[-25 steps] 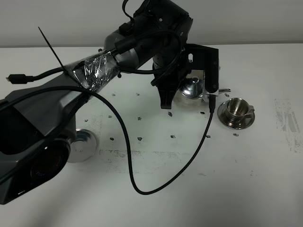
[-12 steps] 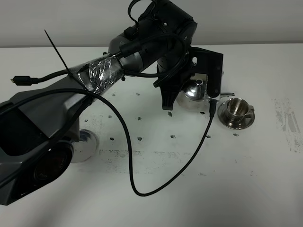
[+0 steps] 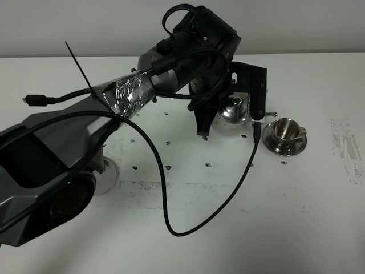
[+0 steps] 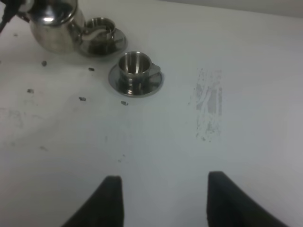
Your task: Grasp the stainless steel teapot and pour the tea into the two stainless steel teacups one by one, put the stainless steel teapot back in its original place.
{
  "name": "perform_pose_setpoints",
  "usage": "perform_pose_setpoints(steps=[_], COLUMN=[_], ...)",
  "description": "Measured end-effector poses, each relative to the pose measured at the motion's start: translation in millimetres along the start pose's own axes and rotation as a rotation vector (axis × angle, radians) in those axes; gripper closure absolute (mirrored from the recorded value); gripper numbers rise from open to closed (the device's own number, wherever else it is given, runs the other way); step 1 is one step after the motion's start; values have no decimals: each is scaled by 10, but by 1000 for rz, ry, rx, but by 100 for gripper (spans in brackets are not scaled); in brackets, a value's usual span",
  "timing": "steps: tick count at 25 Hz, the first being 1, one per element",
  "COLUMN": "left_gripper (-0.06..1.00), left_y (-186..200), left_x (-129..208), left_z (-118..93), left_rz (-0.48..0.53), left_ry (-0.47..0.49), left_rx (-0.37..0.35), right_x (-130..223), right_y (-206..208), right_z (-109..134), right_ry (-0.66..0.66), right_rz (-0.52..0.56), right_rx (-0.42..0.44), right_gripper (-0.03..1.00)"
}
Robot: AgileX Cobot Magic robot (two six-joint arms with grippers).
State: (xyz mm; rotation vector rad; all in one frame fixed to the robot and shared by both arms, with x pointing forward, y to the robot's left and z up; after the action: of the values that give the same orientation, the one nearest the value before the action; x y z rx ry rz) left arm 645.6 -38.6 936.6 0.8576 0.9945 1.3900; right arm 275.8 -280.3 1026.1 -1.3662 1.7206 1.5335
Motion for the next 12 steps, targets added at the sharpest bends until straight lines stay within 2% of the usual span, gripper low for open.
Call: perform_pose_setpoints(steps=[12], left_gripper=[75], left_y=[-117], left_x=[-89], left_z=[-38], left_rz=[37], left_ry=[-7], left_rx=[-22], right_x=[0], right_y=[0], right_z=[0], right_ry=[0], right_rz=[0], right_rx=[0], right_gripper=[55])
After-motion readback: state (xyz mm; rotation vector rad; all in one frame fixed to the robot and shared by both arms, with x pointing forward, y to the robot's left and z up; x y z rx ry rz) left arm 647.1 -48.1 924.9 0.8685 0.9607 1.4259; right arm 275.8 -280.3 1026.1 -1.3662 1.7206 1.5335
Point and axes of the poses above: a point on each arm's last joint axis where the gripper is mounted, y pointing back along that axis away from the gripper, z along the wrist's bending axis when the last joint is at zero, x = y × z, the point moved 5 cm from there along -y, pointing out along that axis toward the gripper, and after that the axes turned 13 degrees about y, right-handed, at the moved point
